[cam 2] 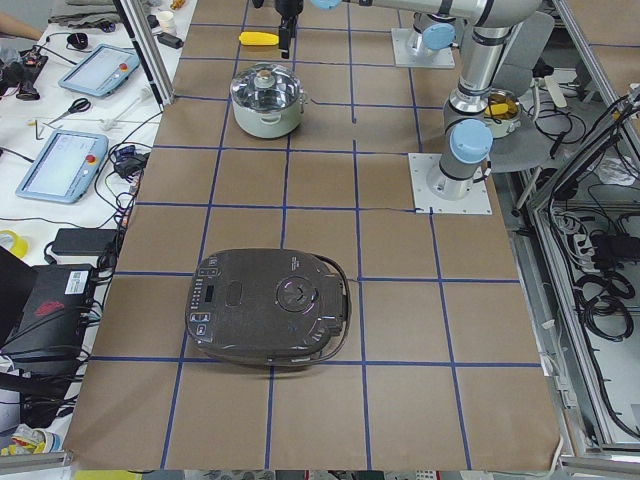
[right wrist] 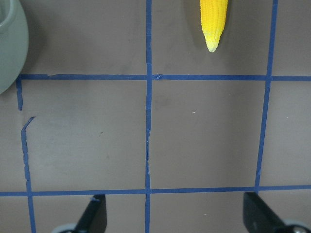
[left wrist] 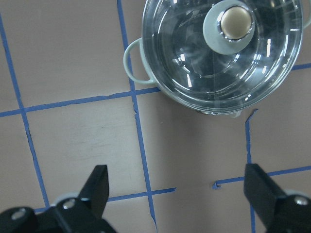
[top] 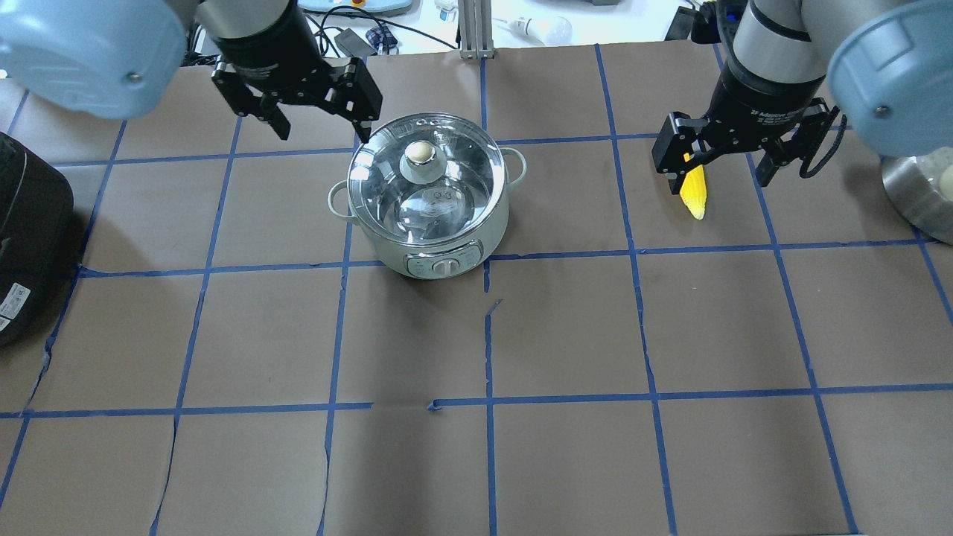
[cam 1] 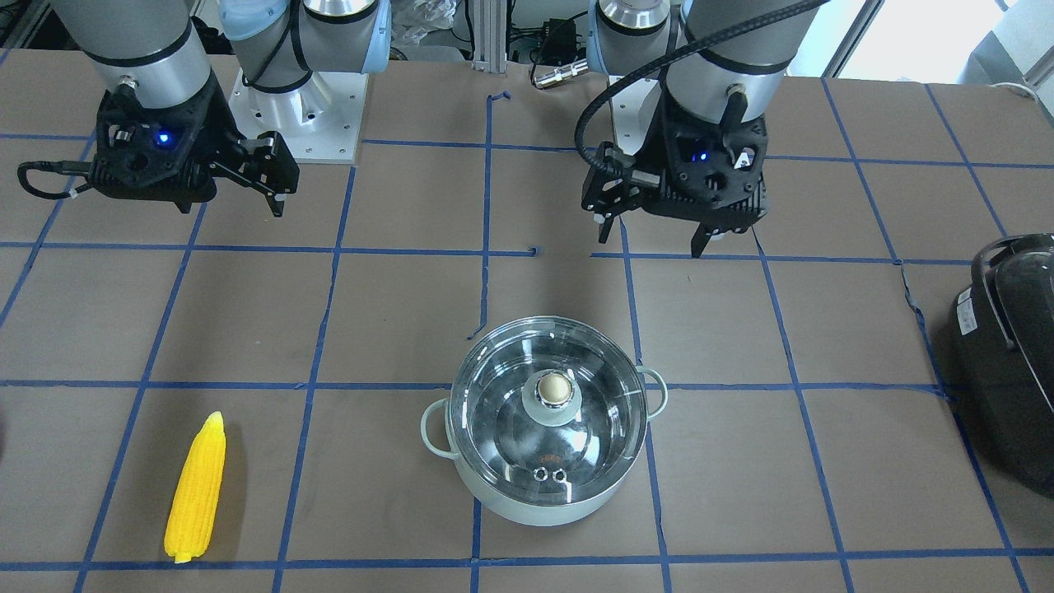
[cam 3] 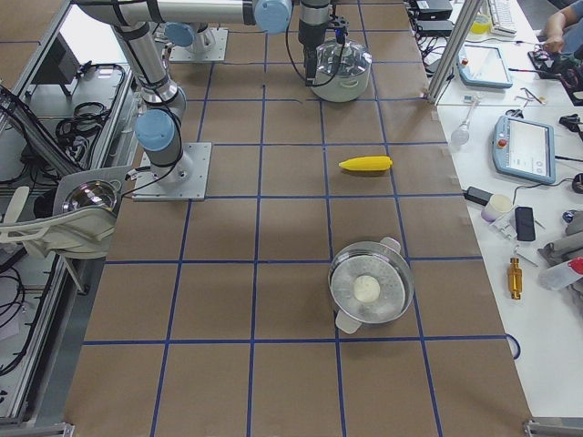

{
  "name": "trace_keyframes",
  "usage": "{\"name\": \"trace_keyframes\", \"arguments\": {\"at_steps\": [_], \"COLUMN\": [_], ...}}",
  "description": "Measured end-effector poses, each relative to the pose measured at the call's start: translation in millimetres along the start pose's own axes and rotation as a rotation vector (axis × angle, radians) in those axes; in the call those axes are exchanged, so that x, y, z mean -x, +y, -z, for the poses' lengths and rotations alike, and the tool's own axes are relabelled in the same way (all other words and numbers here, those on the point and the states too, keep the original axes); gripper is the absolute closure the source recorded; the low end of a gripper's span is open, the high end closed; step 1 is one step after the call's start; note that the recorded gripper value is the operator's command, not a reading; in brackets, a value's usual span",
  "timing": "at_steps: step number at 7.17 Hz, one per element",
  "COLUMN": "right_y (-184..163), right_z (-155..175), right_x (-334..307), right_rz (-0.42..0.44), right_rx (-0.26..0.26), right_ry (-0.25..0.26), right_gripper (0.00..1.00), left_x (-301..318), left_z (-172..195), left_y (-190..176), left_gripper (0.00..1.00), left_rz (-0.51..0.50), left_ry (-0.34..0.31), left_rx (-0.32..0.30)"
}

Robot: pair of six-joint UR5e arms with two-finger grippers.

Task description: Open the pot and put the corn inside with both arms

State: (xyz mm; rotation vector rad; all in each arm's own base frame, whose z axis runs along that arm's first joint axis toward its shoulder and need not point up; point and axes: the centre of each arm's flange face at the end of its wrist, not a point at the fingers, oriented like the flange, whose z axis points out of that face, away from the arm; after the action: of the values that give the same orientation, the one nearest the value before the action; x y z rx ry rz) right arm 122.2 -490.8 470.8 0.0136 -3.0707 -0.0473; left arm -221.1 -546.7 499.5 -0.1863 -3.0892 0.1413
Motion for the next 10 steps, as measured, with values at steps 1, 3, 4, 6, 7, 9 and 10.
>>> {"name": "trace_keyframes", "arguments": {"at_steps": [1, 3, 4, 6, 7, 9, 10], "right_y": [-8.8, -40.7, -61.6, -103.6, -119.5, -143.8, -151.1], "right_z": [-6.0, -36.4, -57.2, -107.7, -133.9, -178.1, -193.0], "right_x": [-5.6, -33.8, -43.4, -49.3, -48.7, -43.9, -43.8], "right_rz": [-0.016, -0.076, -0.090, -0.097, -0.094, -0.076, -0.069], "right_rx": [-0.015, -0.018, -0.030, -0.069, -0.097, -0.161, -0.174], "right_ry": [0.009, -0.001, -0.005, -0.004, -0.009, -0.051, -0.065], "right_gripper": [0.00, 0.00, 0.00, 0.00, 0.00, 0.00, 0.00], "left_x": [-10.1, -17.6, -20.0, -25.5, -31.5, -45.7, -50.1], "left_z": [-17.6, -66.5, -90.0, -129.0, -142.0, -155.8, -159.0], "left_y": [-23.8, -54.7, -62.2, -72.0, -71.9, -67.7, -66.4], "left_gripper": [0.00, 0.00, 0.00, 0.00, 0.00, 0.03, 0.10], "left_rz": [0.014, 0.084, 0.110, 0.143, 0.160, 0.163, 0.157], "left_ry": [0.002, 0.000, -0.001, 0.001, 0.000, -0.008, -0.010], "left_rx": [-0.014, 0.023, 0.045, 0.060, 0.072, 0.088, 0.091]}}
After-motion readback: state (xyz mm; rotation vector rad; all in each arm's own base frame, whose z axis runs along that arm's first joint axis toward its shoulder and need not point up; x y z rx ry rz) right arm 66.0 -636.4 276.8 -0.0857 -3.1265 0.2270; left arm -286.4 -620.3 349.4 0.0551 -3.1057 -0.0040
